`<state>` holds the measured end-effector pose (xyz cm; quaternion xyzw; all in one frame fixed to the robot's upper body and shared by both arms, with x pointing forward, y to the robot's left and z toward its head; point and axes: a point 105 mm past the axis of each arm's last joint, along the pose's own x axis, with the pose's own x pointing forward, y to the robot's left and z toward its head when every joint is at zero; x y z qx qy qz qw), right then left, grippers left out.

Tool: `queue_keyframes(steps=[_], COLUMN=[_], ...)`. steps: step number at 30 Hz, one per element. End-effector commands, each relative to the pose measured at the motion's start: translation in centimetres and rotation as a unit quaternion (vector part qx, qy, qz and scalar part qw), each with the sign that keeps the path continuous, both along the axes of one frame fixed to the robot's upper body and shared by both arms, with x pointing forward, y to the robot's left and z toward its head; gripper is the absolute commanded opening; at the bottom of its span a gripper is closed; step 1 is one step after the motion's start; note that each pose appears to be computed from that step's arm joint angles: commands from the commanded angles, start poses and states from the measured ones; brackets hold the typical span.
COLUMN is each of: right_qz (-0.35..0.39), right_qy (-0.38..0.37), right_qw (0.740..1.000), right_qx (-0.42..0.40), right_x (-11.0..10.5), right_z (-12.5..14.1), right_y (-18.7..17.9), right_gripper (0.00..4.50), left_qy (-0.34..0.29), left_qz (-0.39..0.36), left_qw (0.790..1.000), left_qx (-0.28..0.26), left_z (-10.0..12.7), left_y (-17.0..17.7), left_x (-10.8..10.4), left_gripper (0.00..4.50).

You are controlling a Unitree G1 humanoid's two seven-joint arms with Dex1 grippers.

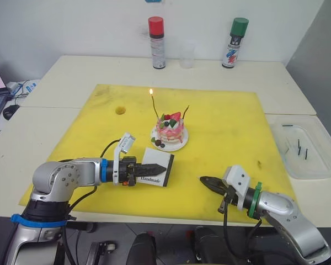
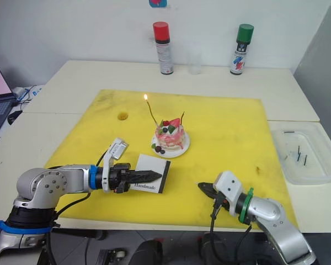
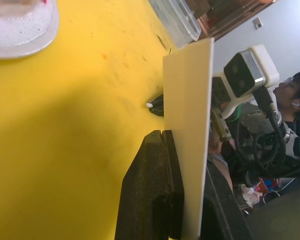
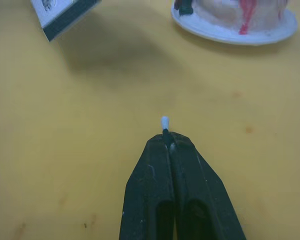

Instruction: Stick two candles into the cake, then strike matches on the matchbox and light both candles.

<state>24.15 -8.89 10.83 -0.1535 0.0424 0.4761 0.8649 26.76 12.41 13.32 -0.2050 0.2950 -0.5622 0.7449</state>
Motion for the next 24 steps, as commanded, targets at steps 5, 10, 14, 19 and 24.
queue_keyframes(steps=[5,10,14,19,24], right_qz=[0.063,0.074,0.069,0.082,0.093], right_qy=[-0.083,-0.077,-0.069,-0.06,-0.056], right_qw=[0.994,0.994,0.994,0.993,0.991], right_qx=[0.005,-0.027,-0.047,-0.066,-0.083], right_x=[-0.1,0.4,0.8,0.4,0.3], right_z=[7.4,8.0,7.6,7.0,6.4], right_y=[2.3,2.8,3.4,3.9,4.2], right_gripper=[0.03,0.03,0.03,0.03,0.03], left_qy=[-0.055,-0.063,-0.066,-0.072,-0.07], left_qz=[-0.009,-0.012,-0.013,-0.01,-0.011], left_qw=[0.998,0.997,0.997,0.997,0.997], left_qx=[-0.021,-0.033,-0.034,-0.035,-0.038], left_z=[1.7,2.2,2.3,2.3,2.2], left_y=[-1.4,-1.9,-2.0,-1.8,-1.8], left_x=[0.9,1.1,1.1,1.3,1.4], left_gripper=[0.0,0.0,0.0,0.0,0.0])
